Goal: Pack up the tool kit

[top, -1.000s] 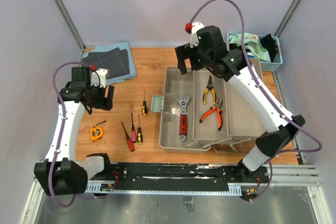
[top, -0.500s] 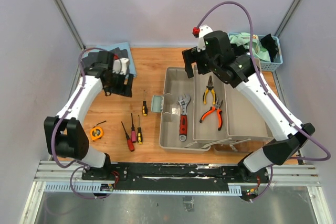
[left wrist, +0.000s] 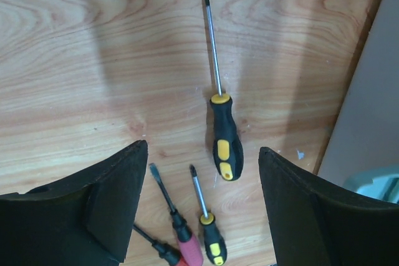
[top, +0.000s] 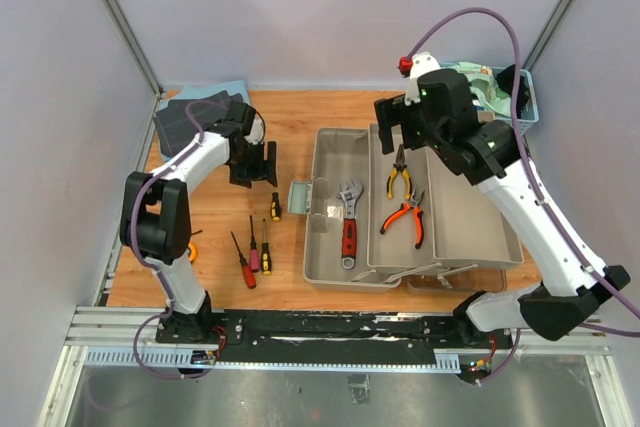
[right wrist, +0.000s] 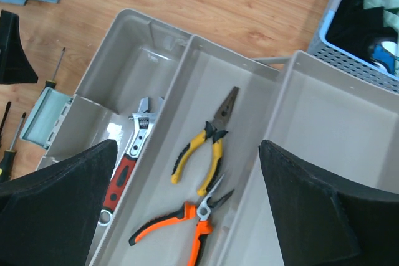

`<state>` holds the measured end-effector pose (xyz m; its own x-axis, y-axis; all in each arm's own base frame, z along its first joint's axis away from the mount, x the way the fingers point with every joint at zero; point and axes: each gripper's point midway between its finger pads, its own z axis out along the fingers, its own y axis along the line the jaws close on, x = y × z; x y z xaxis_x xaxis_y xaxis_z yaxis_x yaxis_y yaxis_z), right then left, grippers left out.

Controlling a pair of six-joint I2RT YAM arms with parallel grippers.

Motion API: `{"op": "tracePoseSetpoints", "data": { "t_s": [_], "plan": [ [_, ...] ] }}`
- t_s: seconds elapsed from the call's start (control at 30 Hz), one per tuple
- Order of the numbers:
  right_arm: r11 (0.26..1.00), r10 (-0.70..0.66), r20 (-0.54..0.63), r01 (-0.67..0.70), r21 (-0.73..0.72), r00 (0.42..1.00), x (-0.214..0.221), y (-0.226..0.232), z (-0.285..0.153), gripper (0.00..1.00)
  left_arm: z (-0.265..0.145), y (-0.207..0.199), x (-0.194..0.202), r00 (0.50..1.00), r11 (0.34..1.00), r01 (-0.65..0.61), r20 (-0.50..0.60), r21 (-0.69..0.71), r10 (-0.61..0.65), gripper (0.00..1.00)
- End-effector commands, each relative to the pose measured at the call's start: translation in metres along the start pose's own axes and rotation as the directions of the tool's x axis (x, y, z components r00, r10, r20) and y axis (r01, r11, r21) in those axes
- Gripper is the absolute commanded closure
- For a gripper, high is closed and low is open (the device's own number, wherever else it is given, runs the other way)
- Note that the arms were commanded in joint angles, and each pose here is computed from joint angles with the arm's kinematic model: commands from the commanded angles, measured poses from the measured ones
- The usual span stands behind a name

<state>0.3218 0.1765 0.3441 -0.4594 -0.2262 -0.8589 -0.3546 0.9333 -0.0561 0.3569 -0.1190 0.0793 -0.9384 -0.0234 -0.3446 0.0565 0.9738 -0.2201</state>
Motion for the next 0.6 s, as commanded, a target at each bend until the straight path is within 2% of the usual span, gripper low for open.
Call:
{"op": "tracePoseSetpoints", "data": {
  "t_s": [0.0, 0.13, 0.33, 0.57],
  "plan": [
    [0.995, 0.035, -0.015, -0.034, 0.089, 0.999, 0.009, -0.024, -0.012, 0.02, 0.016, -0.019, -0.008, 1.0, 1.0, 0.024, 0.008, -0.004, -0.024, 0.24],
    [0.993, 0.038, -0.016, -0.035, 0.115, 0.999, 0.01, -0.03, -0.021, 0.02, 0.029, -0.029, 0.001, 1.0, 0.999, 0.023, -0.015, -0.029, -0.024, 0.24],
    [0.987, 0.041, -0.011, -0.039, 0.156, 0.999, 0.013, -0.041, -0.034, 0.02, 0.042, -0.013, 0.02, 0.998, 0.993, 0.041, -0.052, -0.11, -0.047, 0.25],
    [0.985, 0.051, -0.01, -0.049, 0.168, 0.999, 0.015, -0.045, -0.037, 0.02, 0.044, -0.008, 0.032, 0.995, 0.99, 0.051, -0.081, -0.128, -0.062, 0.36]
  ]
}}
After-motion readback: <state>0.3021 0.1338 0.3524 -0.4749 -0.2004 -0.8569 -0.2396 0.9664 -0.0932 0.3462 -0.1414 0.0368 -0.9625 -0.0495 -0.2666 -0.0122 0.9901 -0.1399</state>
